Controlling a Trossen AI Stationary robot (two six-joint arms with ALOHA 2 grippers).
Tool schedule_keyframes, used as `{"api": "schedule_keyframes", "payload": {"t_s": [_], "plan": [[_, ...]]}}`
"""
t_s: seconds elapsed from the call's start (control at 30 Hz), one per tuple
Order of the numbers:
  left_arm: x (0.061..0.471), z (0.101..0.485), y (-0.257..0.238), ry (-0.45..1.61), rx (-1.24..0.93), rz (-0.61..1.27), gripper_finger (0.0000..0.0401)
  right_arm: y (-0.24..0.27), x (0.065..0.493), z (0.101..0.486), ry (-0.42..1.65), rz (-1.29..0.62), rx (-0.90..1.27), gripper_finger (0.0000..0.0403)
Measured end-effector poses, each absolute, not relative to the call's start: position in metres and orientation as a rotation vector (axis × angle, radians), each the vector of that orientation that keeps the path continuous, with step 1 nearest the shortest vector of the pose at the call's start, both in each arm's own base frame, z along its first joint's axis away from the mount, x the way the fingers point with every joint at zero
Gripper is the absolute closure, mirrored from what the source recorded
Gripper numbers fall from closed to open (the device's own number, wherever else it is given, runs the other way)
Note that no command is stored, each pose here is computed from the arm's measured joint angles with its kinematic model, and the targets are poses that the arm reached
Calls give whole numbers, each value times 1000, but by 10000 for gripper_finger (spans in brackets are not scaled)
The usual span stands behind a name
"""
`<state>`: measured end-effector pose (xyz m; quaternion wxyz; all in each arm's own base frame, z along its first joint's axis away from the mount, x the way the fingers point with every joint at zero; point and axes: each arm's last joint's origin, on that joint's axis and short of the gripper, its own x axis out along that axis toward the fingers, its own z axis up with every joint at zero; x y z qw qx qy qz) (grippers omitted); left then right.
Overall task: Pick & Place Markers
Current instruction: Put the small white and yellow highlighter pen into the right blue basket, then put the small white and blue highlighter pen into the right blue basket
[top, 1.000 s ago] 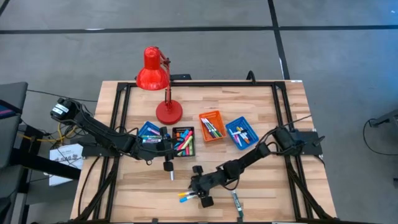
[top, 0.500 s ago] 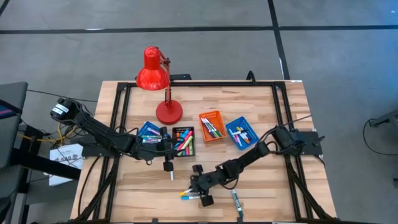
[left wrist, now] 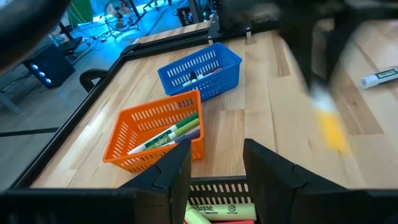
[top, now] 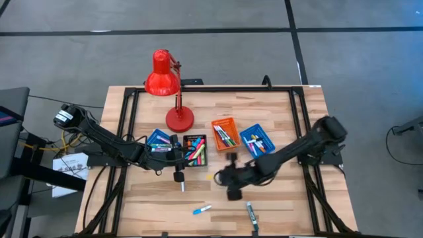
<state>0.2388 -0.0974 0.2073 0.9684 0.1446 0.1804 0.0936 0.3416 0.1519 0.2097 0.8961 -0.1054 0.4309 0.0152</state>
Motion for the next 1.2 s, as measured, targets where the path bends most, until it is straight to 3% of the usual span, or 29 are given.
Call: {"api": "schedule_keyframes", "payload": {"t_s": [0.23,0.4,0.57,0.7,0.87,1.2], "plan": [[239,207,-98,368,280,160,259,111,275,197,903,-316,-217,379],[239,207,-98,366,258,163,259,75,232,187,824,-548,13,351],[239,207,-98,365,261,162,259,51,202,174,751,-699,207,363],[239,207,-98,364,262,163,259,44,193,160,772,-736,326,367],[239,207,-98,364,263,163,259,43,195,154,763,-769,369,333],[239,207,-98,362,263,164,259,57,228,195,603,-547,385,267]]}}
